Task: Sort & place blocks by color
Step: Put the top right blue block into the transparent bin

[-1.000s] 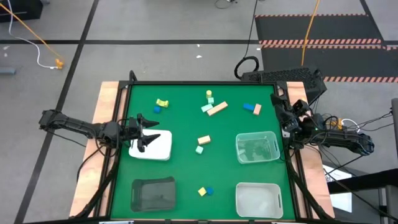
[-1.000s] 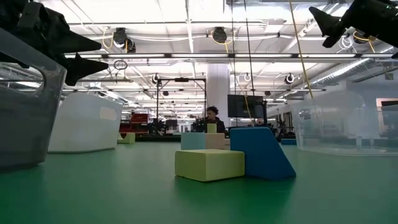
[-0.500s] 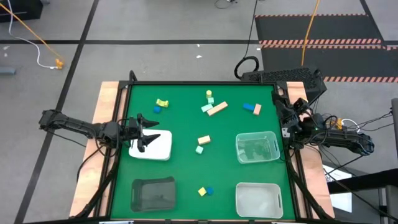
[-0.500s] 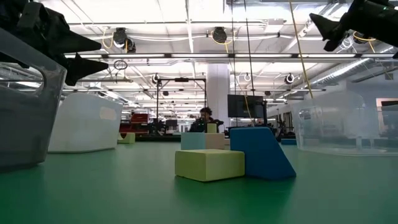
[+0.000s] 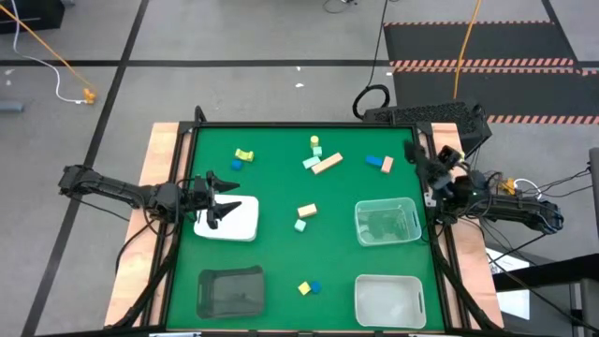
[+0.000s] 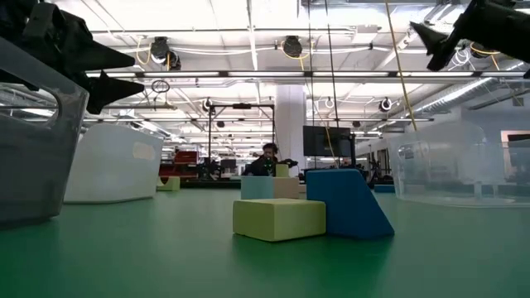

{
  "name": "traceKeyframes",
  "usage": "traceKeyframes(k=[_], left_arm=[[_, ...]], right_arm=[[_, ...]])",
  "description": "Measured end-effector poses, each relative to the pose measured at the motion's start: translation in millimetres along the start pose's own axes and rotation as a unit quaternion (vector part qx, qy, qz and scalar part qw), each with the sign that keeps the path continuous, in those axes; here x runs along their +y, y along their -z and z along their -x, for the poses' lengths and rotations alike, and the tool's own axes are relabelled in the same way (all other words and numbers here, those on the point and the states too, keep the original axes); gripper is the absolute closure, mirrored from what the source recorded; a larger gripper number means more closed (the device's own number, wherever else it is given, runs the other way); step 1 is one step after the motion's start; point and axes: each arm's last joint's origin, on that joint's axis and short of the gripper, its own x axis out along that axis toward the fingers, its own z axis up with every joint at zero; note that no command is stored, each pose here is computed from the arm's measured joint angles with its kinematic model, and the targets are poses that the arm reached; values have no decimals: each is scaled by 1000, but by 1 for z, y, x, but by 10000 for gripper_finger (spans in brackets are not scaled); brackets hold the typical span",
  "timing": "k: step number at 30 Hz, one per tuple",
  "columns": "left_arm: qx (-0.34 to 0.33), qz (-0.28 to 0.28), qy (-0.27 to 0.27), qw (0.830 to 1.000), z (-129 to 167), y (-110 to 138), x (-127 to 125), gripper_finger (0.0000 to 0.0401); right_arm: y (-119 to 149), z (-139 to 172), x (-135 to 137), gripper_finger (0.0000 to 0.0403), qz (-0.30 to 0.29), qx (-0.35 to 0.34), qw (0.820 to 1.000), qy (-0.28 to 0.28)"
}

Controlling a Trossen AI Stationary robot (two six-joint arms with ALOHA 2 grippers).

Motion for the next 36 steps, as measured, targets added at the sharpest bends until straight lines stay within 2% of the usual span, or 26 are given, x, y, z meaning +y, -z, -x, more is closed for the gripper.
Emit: traceKeyframes(k=[6, 9, 11, 15, 18, 21, 25, 27, 32, 36], left_arm=[[0, 0, 0, 1000, 0, 0, 0, 89], [0, 0, 0, 1000, 0, 0, 0, 89], [0, 0, 0, 1000, 0, 0, 0, 89], [0, 0, 0, 1000, 0, 0, 0, 89], [0, 0, 0, 1000, 0, 0, 0, 89], [0, 0, 0, 1000, 0, 0, 0, 89], [0, 0, 0, 1000, 0, 0, 0, 89], [0, 0, 0, 1000, 0, 0, 0, 89], [0, 0, 0, 1000, 0, 0, 0, 89], [0, 0, 0, 1000, 0, 0, 0, 89]], right_arm=[[-14, -31, 20, 69, 76, 26, 996, 23], [-14, -46, 23, 69, 149, 78, 982, 83], [-14, -56, 24, 69, 193, 120, 964, 135], [-14, -70, 23, 69, 276, 205, 911, 228], [-14, -79, 17, 69, 306, 249, 874, 283], [-14, -85, 4, 69, 297, 282, 844, 346], [-10, -83, -22, 69, 291, 341, 789, 420], [-7, -80, -36, 69, 267, 376, 767, 445], [-2, -74, -73, 69, 180, 455, 724, 486], [2, -73, -97, 69, 156, 499, 699, 488]])
